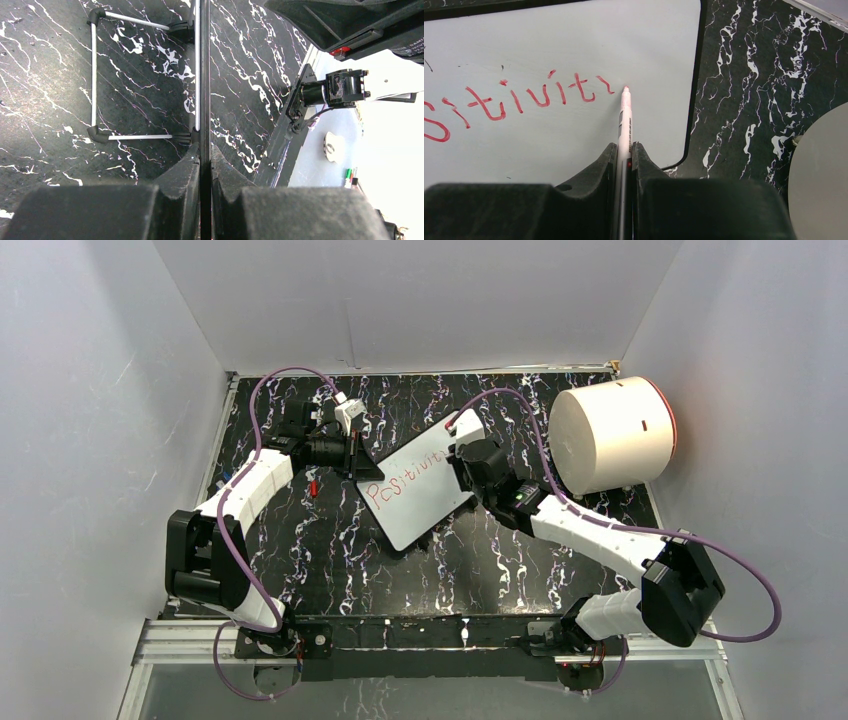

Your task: Write a sentence on the whiteboard

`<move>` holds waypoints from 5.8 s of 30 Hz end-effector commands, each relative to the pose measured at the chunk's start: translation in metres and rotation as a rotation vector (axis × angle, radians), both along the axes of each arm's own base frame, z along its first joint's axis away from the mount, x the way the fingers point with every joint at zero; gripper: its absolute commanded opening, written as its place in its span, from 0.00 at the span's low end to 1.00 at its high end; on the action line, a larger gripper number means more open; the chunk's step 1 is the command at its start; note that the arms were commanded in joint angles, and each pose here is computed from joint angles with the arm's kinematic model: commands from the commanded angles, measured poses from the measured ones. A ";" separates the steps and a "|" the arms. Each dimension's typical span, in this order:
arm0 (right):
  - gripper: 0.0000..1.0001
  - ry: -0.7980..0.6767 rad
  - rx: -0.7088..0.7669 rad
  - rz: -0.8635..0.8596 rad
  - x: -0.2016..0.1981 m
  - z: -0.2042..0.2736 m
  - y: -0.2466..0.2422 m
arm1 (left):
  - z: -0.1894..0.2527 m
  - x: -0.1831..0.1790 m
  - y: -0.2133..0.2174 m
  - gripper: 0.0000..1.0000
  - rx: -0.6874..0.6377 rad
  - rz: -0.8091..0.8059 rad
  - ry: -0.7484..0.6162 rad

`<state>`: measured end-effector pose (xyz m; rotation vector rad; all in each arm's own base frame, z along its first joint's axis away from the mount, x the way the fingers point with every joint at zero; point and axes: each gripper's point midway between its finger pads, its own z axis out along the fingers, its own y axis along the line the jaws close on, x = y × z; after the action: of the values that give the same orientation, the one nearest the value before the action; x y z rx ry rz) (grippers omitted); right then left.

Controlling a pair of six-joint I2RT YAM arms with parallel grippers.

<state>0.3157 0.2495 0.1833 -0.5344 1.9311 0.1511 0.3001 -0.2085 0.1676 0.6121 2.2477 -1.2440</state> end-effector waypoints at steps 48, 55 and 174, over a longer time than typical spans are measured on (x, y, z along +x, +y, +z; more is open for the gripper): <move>0.00 0.017 0.063 0.058 -0.003 0.010 0.013 | -0.031 -0.011 0.008 0.00 0.099 0.022 0.098; 0.00 0.063 0.037 0.067 -0.011 -0.002 0.008 | -0.031 -0.010 0.008 0.00 0.100 0.023 0.098; 0.00 -0.119 0.144 0.065 0.030 0.050 -0.016 | -0.029 -0.010 0.008 0.00 0.102 0.021 0.104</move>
<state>0.3430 0.2348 0.1971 -0.5387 1.8614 0.2691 0.2986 -0.2088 0.1673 0.6194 2.2596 -1.2441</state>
